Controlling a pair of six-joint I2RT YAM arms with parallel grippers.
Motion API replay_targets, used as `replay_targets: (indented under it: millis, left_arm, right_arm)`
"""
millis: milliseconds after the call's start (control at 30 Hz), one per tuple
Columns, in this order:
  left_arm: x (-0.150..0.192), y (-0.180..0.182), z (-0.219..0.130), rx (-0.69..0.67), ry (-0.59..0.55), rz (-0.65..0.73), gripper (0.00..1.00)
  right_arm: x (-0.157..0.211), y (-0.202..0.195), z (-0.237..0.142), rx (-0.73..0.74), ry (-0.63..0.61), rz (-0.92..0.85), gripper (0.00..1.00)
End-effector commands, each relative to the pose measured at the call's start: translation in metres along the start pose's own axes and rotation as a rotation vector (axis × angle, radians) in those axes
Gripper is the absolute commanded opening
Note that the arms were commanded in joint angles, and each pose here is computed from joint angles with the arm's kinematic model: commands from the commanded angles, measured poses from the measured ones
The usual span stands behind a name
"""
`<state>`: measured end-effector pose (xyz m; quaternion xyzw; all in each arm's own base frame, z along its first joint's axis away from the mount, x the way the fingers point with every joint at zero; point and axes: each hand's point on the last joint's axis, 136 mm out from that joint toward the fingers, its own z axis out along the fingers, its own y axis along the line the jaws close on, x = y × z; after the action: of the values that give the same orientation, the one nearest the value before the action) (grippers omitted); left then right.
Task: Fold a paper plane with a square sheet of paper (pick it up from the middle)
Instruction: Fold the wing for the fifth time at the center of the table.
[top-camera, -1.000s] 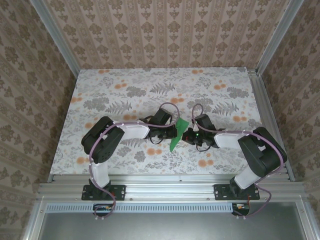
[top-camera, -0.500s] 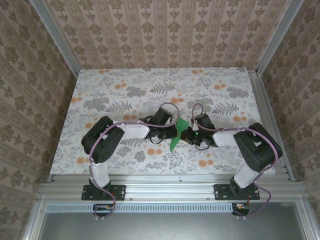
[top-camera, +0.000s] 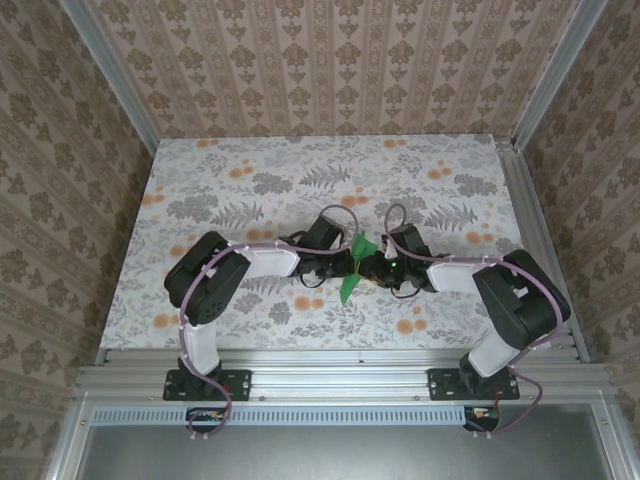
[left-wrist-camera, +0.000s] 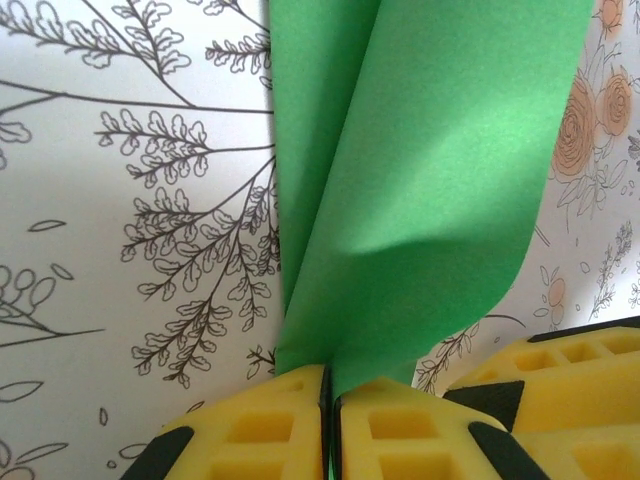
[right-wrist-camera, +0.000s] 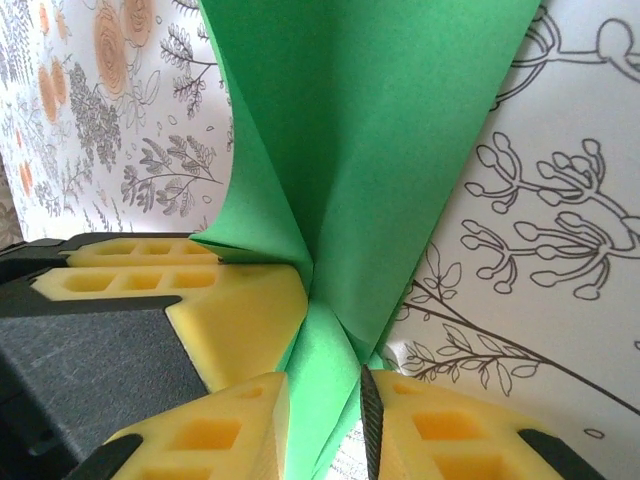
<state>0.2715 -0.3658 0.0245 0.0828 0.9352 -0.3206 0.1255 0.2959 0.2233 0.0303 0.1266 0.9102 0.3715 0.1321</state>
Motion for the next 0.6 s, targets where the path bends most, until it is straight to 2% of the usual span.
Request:
replay_targets:
  millis: [0, 267, 567]
  left_arm:
    - [-0.002, 0.001, 0.003, -0.005, 0.012, 0.009, 0.12]
    - [-0.006, -0.004, 0.002, 0.011, 0.005, 0.007, 0.12]
    - [-0.012, -0.014, -0.002, 0.043, -0.005, -0.008, 0.12]
  right_arm:
    - [0.002, -0.004, 0.004, 0.030, 0.024, -0.007, 0.26]
    - [0.008, -0.016, 0.014, 0.078, 0.057, -0.011, 0.14]
    - [0.012, -0.028, 0.018, 0.126, 0.075, -0.013, 0.07]
